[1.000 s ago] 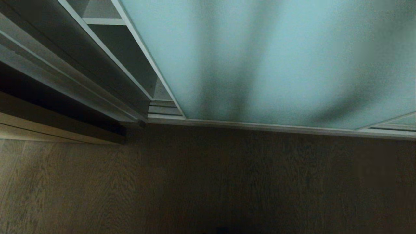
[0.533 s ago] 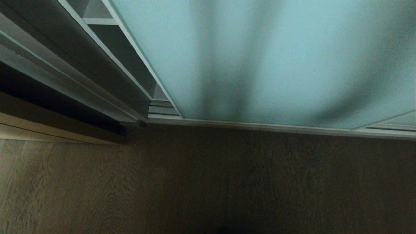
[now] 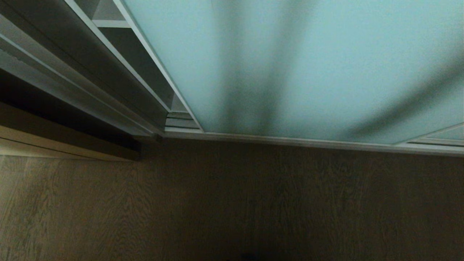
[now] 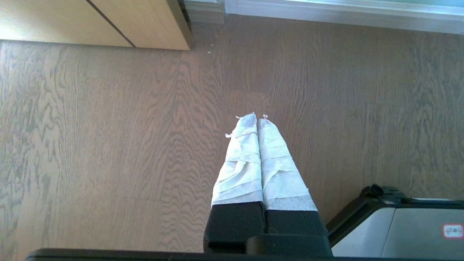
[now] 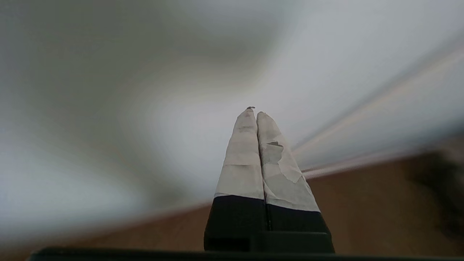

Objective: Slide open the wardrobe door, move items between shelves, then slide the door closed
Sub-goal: Close the door

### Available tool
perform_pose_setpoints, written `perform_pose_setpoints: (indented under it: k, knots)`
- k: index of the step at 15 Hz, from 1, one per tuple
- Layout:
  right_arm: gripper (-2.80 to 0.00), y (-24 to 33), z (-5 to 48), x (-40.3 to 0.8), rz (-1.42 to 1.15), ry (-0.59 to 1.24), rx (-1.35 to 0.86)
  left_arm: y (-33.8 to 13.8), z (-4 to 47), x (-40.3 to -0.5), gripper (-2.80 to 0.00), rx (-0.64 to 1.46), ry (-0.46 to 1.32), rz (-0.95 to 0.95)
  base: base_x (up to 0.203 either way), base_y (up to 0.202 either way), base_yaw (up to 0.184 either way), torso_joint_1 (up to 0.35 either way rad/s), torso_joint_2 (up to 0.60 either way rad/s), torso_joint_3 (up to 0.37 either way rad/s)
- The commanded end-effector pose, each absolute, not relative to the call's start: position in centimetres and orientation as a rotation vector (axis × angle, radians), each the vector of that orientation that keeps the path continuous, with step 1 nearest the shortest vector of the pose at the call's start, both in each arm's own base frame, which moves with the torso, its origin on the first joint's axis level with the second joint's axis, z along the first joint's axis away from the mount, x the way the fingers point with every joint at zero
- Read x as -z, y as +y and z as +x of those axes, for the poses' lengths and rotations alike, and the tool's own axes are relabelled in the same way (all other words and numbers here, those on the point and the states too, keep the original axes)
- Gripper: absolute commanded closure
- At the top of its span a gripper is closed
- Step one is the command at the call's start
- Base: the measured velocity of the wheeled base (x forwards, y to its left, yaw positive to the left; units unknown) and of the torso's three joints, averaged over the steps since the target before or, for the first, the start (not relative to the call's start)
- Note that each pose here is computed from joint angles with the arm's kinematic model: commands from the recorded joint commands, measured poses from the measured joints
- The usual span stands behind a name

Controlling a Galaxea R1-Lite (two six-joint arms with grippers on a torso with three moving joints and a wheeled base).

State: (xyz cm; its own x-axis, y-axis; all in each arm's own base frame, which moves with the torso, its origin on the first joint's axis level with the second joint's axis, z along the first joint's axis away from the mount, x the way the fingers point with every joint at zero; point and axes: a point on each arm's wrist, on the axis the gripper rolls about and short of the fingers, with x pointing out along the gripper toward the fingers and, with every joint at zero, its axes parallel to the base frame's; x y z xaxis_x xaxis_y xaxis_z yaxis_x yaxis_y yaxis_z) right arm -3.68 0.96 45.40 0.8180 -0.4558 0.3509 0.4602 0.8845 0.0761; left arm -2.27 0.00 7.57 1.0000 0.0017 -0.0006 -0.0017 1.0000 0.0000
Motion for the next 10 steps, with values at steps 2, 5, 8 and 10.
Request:
perform_pose_setpoints:
  k: [2,5,8,10]
  knots:
    - [0.00,0.6,-8.5,-42.8,-0.058,-0.336,0.263,0.0,-2.3,-7.6,0.00,-0.002,0.000,0.000,0.000,0.000,0.000,0.000,0.00,0.000]
    - [0.00,0.0,-9.8,-39.5,-0.030,-0.266,0.201,0.0,-2.3,-7.6,0.00,-0.001,0.000,0.000,0.000,0.000,0.000,0.000,0.00,0.000]
    - [0.00,-0.4,-10.4,-33.2,0.000,-0.154,0.161,0.0,-2.3,-7.6,0.00,-0.002,0.000,0.000,0.000,0.000,0.000,0.000,0.00,0.000]
    - [0.00,-0.7,-9.8,-28.1,0.003,-0.054,0.124,0.0,-2.3,-7.6,0.00,-0.002,0.000,0.000,0.000,0.000,0.000,0.000,0.00,0.000]
